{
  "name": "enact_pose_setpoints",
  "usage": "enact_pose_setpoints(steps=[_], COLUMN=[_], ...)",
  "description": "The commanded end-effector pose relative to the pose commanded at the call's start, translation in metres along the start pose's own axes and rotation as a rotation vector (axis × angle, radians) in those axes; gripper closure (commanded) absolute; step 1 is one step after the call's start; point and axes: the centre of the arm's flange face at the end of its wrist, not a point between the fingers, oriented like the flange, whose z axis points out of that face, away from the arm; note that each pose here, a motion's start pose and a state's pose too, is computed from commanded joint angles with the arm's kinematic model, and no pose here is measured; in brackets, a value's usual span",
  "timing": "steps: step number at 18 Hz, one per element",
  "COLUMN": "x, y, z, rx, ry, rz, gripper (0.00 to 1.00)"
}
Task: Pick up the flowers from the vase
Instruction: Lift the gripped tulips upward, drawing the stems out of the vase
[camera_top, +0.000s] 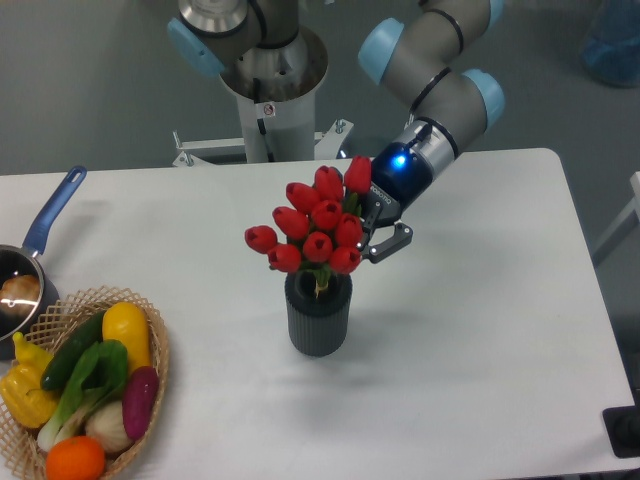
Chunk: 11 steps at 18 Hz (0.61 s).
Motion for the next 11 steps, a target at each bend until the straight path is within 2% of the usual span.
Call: enact_pose_setpoints(steps=[5,11], x=[0.008,0.011], y=[-0.015,-0.036], z=[-0.002,-0.012], rx=[0.007,0.087], ry=[-0.006,-0.032], rz=[-0.016,-0.032], gripper=[0.41,0.42])
